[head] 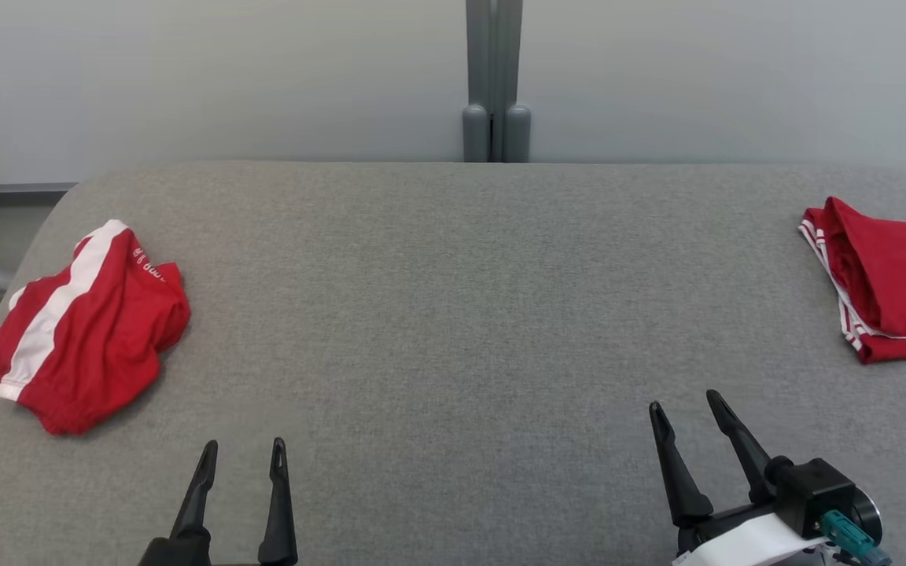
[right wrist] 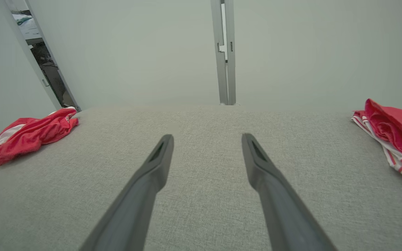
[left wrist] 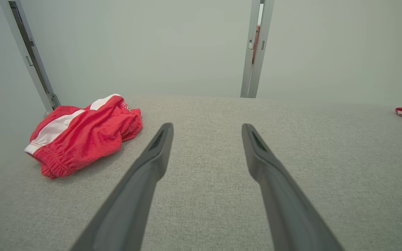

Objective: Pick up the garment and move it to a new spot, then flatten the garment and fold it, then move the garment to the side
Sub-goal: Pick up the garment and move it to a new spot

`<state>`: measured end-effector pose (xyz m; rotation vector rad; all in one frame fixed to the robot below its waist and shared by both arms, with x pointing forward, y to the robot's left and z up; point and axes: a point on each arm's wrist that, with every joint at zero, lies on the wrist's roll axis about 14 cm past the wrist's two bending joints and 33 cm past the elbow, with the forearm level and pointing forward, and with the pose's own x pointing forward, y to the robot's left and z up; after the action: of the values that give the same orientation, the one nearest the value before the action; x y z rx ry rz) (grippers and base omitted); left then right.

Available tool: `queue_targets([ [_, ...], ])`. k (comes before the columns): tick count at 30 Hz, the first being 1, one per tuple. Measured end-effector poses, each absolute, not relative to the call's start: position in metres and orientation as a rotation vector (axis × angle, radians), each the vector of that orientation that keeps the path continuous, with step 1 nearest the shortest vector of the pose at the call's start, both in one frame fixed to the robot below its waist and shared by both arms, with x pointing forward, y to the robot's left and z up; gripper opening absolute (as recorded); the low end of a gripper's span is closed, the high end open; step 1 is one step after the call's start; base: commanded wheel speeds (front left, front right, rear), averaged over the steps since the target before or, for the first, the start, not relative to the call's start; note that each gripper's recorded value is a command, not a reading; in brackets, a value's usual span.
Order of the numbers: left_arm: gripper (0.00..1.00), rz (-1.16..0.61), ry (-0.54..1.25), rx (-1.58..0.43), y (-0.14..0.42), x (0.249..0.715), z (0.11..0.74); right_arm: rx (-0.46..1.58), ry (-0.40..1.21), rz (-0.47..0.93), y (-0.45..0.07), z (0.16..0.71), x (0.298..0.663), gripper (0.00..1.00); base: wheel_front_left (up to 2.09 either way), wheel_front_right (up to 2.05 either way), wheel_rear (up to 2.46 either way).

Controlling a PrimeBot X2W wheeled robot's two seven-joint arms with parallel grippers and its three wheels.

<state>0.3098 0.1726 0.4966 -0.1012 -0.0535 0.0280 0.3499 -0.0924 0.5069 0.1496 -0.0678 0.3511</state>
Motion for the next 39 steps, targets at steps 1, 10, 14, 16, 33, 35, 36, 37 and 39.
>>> queue_targets([
  [1, 1.0, 0.044, -0.054, -0.102, 0.177, 0.307, 0.497, 0.15, -0.064, 0.369, -0.087, 0.506, 0.35, 1.0, 0.0, 0.0, 0.0],
  [10, 1.0, 0.171, -0.057, -0.101, 0.208, 0.284, 0.496, 0.161, -0.046, 0.503, -0.044, 0.504, 0.355, 1.0, 0.0, 0.0, 0.0],
  [14, 1.0, 0.236, -0.062, -0.1, 0.223, 0.273, 0.497, 0.164, -0.037, 0.565, -0.024, 0.503, 0.357, 1.0, 0.0, 0.0, 0.0],
  [16, 1.0, 0.271, -0.064, -0.104, 0.231, 0.267, 0.497, 0.164, -0.033, 0.594, -0.015, 0.502, 0.358, 1.0, 0.0, 0.0, 0.0],
  [33, 1.0, 0.45, -0.065, -0.093, 0.269, 0.235, 0.499, 0.18, 0.004, 0.743, 0.033, 0.493, 0.363, 1.0, 0.0, 0.0, 0.0],
  [35, 1.0, 0.464, -0.066, -0.095, 0.272, 0.233, 0.5, 0.181, 0.007, 0.753, 0.036, 0.492, 0.363, 1.0, 0.0, 0.0, 0.0],
  [36, 1.0, 0.468, -0.066, -0.095, 0.273, 0.232, 0.5, 0.181, 0.007, 0.756, 0.037, 0.492, 0.363, 1.0, 0.0, 0.0, 0.0],
  [37, 1.0, 0.47, -0.065, -0.094, 0.274, 0.232, 0.5, 0.182, 0.008, 0.758, 0.038, 0.491, 0.363, 1.0, 0.0, 0.0, 0.0],
  [39, 1.0, 0.475, -0.062, -0.092, 0.275, 0.231, 0.499, 0.182, 0.009, 0.762, 0.039, 0.491, 0.364, 1.0, 0.0, 0.0, 0.0],
])
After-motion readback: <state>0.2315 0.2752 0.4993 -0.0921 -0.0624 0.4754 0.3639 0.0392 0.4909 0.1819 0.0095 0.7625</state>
